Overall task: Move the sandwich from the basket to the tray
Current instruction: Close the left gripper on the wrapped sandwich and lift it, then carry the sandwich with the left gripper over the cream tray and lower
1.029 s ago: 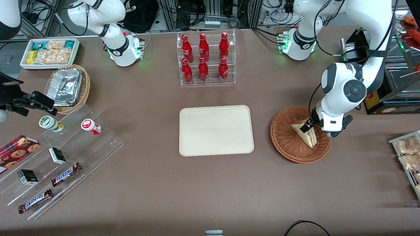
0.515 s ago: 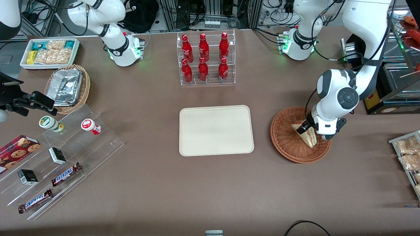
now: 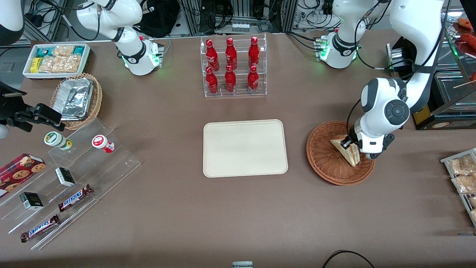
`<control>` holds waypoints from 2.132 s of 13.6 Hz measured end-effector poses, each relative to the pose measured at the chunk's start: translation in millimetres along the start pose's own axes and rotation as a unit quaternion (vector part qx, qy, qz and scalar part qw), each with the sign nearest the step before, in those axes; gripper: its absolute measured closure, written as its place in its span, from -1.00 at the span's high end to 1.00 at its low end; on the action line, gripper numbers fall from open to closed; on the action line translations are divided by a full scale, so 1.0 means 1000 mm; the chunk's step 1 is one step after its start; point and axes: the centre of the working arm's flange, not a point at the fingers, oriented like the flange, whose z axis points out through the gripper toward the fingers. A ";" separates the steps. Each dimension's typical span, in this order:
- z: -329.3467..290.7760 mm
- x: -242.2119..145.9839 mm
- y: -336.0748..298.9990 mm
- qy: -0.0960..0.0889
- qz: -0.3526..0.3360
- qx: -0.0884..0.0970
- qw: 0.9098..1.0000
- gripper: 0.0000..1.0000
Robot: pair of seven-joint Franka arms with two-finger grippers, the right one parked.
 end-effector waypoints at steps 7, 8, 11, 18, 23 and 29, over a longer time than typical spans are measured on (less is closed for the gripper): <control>-0.060 -0.065 0.064 0.014 0.095 0.014 0.995 -0.70; -0.060 -0.082 0.076 0.023 0.121 0.019 0.992 -0.70; -0.061 -0.125 0.113 0.027 0.176 0.012 0.984 -0.71; -0.053 -0.217 0.198 0.033 0.259 0.010 0.965 -0.71; -0.030 -0.263 0.258 0.020 0.279 -0.008 0.960 -0.71; 0.005 -0.282 0.299 0.000 0.237 -0.001 0.972 -0.71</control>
